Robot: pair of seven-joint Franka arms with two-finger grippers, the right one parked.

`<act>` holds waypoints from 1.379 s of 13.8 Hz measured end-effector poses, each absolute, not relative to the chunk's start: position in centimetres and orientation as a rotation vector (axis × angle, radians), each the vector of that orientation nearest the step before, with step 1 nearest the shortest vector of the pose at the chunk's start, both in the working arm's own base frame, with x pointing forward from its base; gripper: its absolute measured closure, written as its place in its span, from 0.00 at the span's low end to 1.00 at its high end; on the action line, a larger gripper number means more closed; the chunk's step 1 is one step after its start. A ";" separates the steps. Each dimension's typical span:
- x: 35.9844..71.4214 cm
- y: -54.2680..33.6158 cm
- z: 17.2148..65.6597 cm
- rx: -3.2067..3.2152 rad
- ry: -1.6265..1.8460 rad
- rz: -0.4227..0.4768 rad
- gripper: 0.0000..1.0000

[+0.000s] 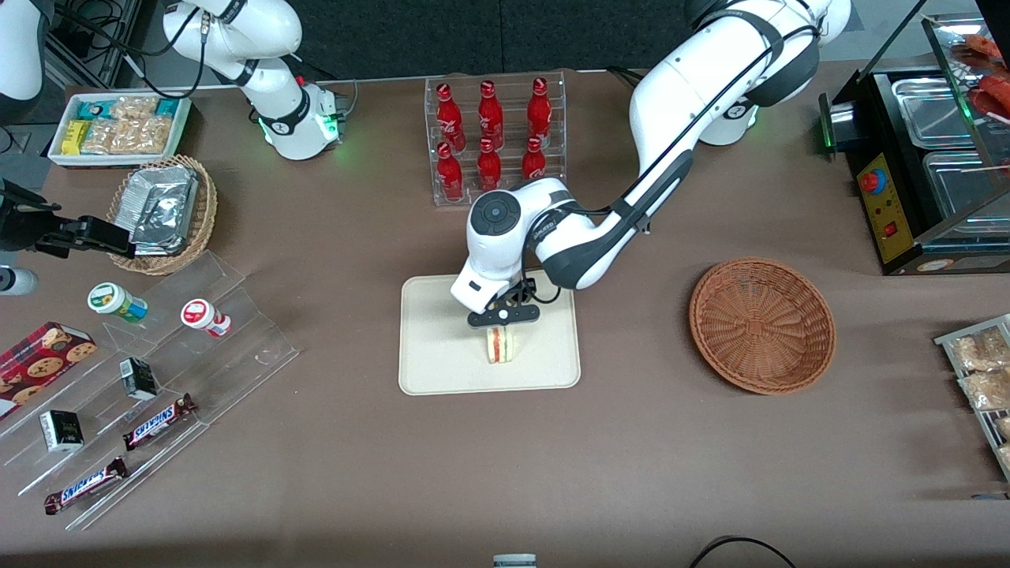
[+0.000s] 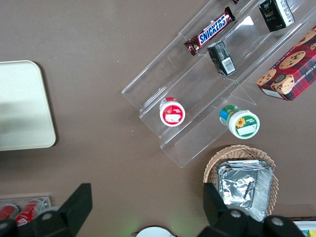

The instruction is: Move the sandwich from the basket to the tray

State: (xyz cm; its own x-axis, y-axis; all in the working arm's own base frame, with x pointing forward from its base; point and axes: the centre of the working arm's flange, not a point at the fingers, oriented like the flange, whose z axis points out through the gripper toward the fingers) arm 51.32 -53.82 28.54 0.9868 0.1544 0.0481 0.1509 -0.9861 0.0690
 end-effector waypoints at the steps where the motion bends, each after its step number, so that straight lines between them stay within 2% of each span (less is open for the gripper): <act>1: 51.7 -53.6 30.9 3.062 0.287 0.088 0.19; 3: 52.0 -52.3 37.6 3.052 0.410 0.109 0.01; 6: 53.2 -46.5 47.5 3.045 0.601 0.147 0.00; 8: 54.5 -41.5 51.6 3.050 0.736 0.142 0.00; 14: 56.9 -32.4 55.9 3.046 0.945 0.131 0.00; 19: 57.5 -20.8 60.7 3.119 0.696 -0.050 0.00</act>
State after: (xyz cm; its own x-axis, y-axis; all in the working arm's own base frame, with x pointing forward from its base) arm 57.47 -20.81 60.70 0.9046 0.4258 -0.0189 0.4240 -0.9036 -0.0602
